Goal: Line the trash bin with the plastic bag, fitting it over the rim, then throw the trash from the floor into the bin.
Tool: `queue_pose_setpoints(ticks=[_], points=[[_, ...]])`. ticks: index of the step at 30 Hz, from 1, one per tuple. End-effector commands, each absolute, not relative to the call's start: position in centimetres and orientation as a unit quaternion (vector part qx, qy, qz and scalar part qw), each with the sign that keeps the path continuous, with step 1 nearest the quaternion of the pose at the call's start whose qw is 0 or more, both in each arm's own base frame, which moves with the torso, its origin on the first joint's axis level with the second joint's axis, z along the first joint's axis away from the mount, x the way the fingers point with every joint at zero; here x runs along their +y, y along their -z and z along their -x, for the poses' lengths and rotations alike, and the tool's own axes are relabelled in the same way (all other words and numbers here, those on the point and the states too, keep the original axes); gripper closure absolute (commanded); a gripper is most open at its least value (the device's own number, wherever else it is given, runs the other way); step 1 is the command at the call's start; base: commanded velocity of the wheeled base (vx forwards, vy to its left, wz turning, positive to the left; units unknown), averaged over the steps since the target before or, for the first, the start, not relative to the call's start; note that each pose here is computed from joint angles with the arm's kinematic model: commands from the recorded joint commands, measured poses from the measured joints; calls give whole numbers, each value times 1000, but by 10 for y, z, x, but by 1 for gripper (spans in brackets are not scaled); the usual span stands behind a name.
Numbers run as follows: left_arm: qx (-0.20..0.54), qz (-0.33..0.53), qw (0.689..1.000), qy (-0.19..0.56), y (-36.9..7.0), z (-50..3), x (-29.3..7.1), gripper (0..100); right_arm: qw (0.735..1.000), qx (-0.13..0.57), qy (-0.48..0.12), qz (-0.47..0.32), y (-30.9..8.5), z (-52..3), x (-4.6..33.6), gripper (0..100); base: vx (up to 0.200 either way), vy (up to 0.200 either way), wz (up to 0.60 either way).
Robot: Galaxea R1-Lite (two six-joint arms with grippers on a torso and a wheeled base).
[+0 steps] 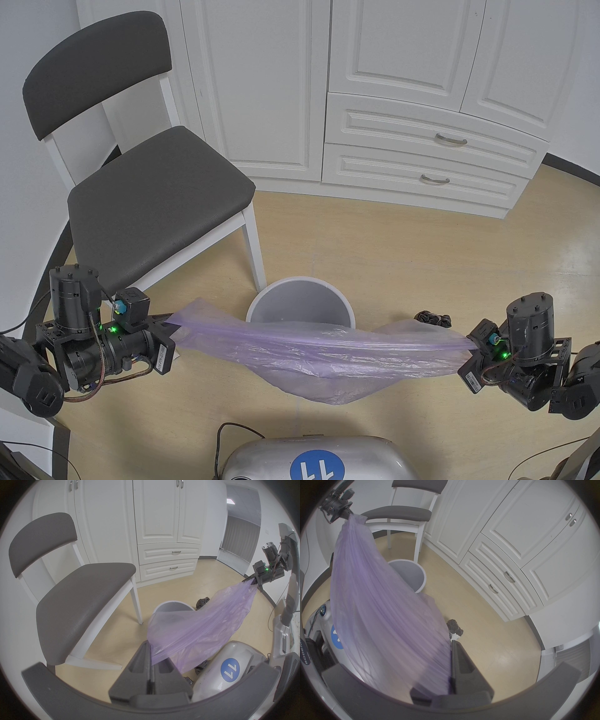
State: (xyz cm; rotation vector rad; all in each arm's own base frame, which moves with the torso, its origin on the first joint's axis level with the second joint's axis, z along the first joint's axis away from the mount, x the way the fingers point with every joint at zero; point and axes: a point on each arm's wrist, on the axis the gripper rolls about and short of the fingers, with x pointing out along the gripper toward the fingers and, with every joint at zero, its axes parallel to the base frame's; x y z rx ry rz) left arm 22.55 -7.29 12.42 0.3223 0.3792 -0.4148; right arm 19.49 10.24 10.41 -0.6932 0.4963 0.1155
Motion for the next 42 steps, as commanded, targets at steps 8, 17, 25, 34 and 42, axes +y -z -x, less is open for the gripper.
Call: queue_pose_setpoints(ticks=[8, 17, 25, 34, 42], points=[[187, -161, 951, 184, -125, -229, -64, 100, 908, 246, -40, 335, -104, -195, 95, 100, 0, 0, 0], [182, -158, 951, 193, -127, -229, -58, 100, 909, 245, -37, 334, -105, -195, 93, 100, 0, 0, 0], [178, -156, 954, 182, -129, -232, -53, 100, 909, 243, -38, 338, -106, -194, 93, 100, 0, 0, 0], [151, -155, 958, 189, -131, -234, -58, 100, 918, 220, -40, 328, -113, -195, 96, 100, 0, 0, 0], [115, -160, 957, 213, -133, -228, -72, 100, 936, 167, -43, 308, -122, -192, 103, 100, 0, 0, 0]])
